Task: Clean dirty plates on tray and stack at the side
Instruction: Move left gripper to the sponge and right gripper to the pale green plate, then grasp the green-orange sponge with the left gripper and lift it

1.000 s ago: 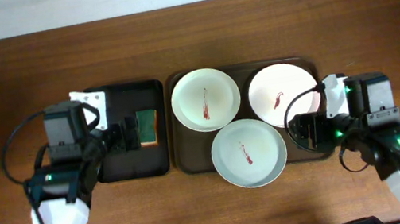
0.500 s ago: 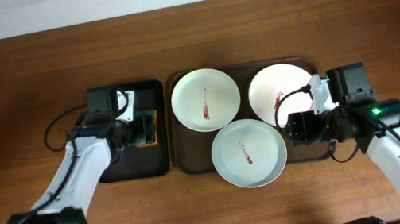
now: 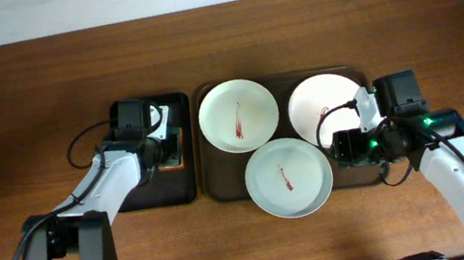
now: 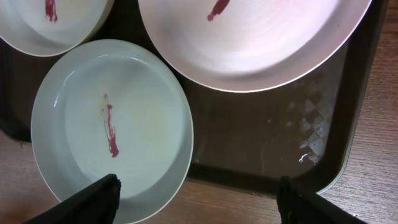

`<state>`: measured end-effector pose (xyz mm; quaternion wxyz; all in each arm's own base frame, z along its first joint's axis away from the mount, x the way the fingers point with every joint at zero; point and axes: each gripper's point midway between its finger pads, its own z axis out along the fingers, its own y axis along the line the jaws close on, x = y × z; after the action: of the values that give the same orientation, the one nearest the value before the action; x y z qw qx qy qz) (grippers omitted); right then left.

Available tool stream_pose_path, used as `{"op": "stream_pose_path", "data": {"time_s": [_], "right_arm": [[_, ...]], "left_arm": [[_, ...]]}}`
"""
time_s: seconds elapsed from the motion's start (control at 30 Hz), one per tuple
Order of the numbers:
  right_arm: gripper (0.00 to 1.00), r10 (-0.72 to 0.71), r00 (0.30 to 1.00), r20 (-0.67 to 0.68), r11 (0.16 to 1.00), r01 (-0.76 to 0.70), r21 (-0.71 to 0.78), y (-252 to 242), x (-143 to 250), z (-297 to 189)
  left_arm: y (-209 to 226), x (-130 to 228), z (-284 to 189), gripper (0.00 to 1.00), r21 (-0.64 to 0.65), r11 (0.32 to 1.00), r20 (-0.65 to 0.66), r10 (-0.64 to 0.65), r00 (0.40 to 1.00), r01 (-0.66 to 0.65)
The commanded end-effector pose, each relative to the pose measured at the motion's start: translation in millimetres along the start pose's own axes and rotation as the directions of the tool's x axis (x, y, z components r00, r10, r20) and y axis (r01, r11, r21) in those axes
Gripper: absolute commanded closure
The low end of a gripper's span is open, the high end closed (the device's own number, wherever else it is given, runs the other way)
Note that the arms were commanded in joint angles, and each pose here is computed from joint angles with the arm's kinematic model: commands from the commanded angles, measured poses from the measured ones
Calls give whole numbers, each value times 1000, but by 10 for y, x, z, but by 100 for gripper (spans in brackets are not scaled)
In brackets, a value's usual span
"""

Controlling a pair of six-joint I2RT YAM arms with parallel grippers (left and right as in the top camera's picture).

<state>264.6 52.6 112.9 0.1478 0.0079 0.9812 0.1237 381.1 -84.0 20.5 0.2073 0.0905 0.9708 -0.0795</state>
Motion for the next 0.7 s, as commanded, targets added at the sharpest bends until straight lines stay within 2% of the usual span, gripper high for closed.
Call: {"op": "stream_pose_path", "data": {"time_s": [0.0,0.03,0.27,0.4,0.47,0.53,0.6,0.67], "right_arm": [[20,-10,1000,15,1000,10,-9,42,-65,-32],[22,-10,1000,15,1000,10,-9,42,-65,-32],[31,5,999,-48,1000,-5,-3,3,-16,119],[42,25,991,-134,1000,-26,0,-40,64,329],[44,34,984,-176,999,-40,-36,2,99,438],[47,41,977,-207,997,-54,-55,20,124,532],[56,52,967,-248,997,-66,-48,-9,177,631],[58,61,957,-284,996,-78,-48,-22,228,720]], "left_arm": [[-6,-13,34,94,4,1000,-6,3,1000,-3],[-5,-6,34,100,4,1000,-9,3,1000,-3],[-16,-18,-83,100,3,1000,-3,2,1000,-2],[-48,-108,-317,100,5,1000,42,-7,999,7],[-59,-119,-404,100,4,1000,51,-6,999,6],[-66,-94,-454,100,5,1000,44,-7,999,7],[-73,-45,-464,100,8,1000,25,-9,1000,9],[-72,16,-463,100,8,1000,0,-13,1000,13]]}}
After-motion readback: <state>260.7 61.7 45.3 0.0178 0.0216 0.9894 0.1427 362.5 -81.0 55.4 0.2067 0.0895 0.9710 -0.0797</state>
